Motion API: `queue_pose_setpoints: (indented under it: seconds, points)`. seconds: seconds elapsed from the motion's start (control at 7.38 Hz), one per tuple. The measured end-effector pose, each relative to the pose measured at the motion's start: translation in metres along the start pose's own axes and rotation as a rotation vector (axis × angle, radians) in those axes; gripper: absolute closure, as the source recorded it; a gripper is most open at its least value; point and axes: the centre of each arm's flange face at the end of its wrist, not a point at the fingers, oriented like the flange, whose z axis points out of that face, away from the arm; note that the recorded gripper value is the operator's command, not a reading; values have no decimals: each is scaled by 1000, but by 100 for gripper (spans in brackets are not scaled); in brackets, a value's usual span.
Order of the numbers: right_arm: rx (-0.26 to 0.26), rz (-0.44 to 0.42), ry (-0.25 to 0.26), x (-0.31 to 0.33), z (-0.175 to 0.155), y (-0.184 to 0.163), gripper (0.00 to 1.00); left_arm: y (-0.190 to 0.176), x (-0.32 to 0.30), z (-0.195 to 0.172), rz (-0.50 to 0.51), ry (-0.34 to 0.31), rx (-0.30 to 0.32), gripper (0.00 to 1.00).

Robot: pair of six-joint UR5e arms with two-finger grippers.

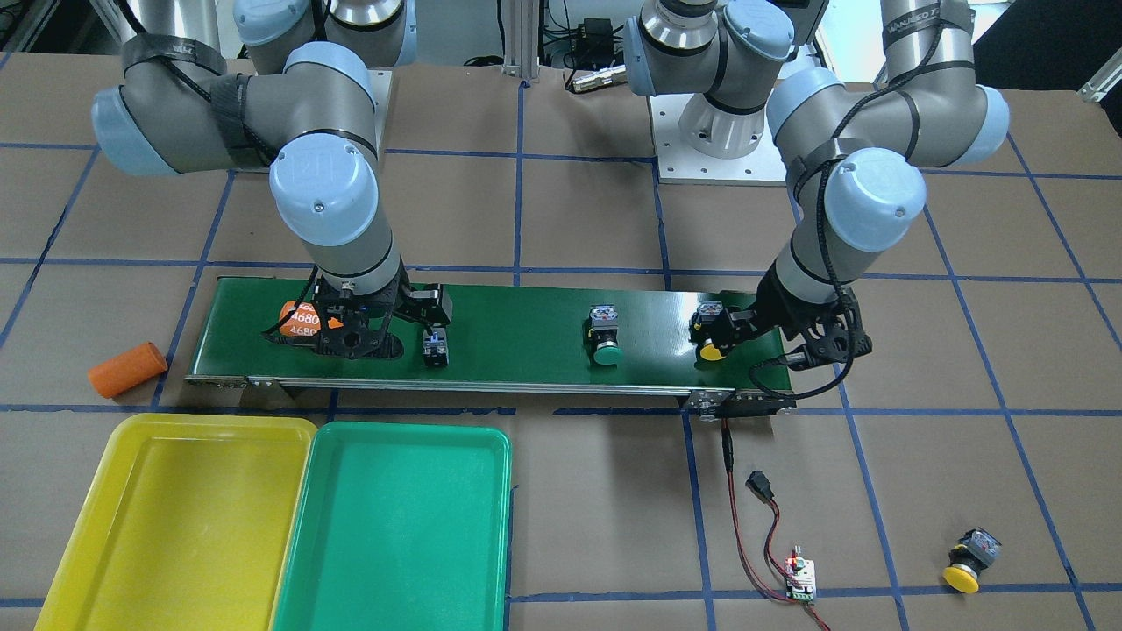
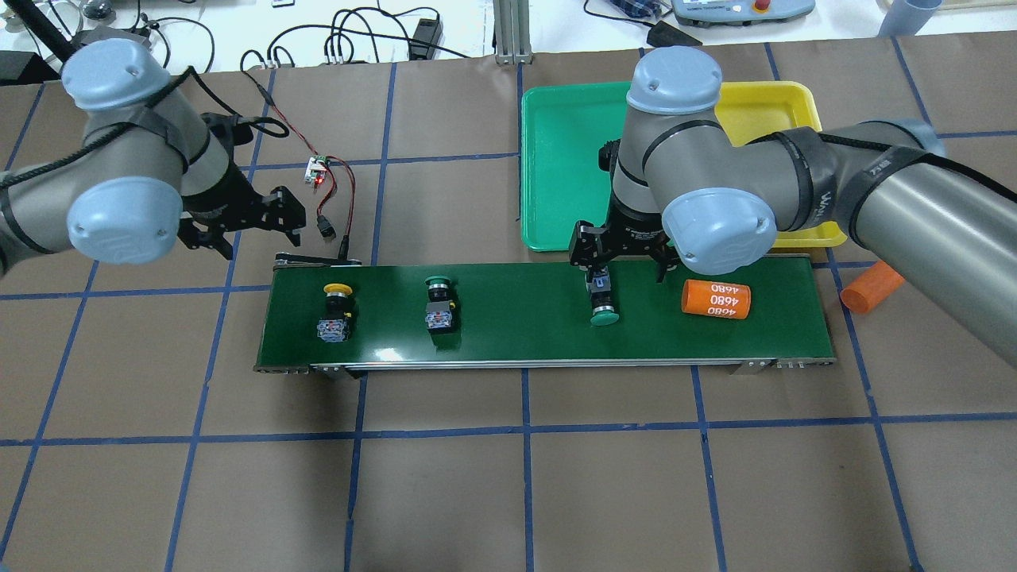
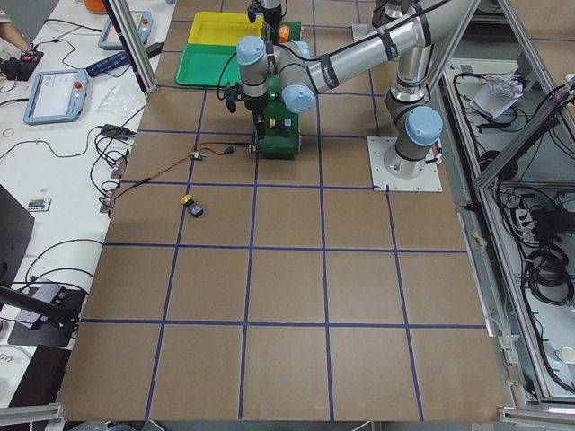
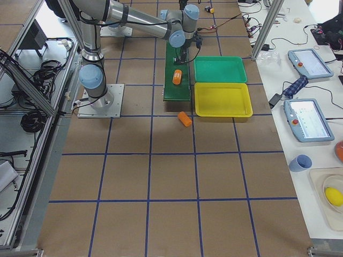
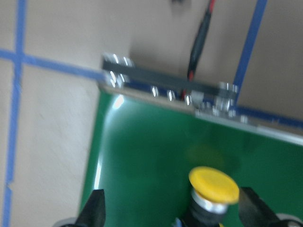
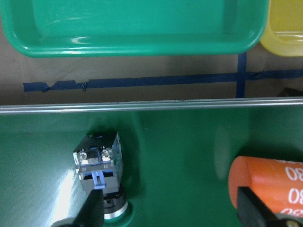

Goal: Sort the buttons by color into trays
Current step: 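Place the yellow button on the belt while the right gripper grasps a green button, then carry the green button to the green tray while the left gripper places a yellow button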

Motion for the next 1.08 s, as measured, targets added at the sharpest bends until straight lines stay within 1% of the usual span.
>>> queue_pose_setpoints:
  seconds: [0.14, 0.27, 0.41, 0.54, 0.68, 0.81, 0.95, 1.08]
  points:
    - [-13, -2, -12, -1, 6, 1, 1, -35, -38, -4, 84, -13, 14, 0]
    - [-29, -2, -14, -1, 15, 2, 19, -70, -67, 0, 186, -41, 19, 0]
    - [-42, 0, -13, -1, 24, 0, 72, -106, -91, 8, 304, -68, 19, 0]
    - [-48, 1, -10, 1, 29, -2, 100, -136, -122, 24, 420, -76, 10, 0]
    - [-52, 1, -4, 4, 31, -3, 100, -157, -154, 45, 516, -69, -3, 0]
    - [-54, 2, 2, 6, 30, -4, 100, -172, -177, 66, 610, -43, 0, 0]
    - [-51, 6, 3, 7, 28, -5, 100, -187, -187, 82, 690, -10, 21, 0]
    - [-46, 10, 4, 9, 25, -7, 100, -198, -190, 94, 734, 16, 38, 0]
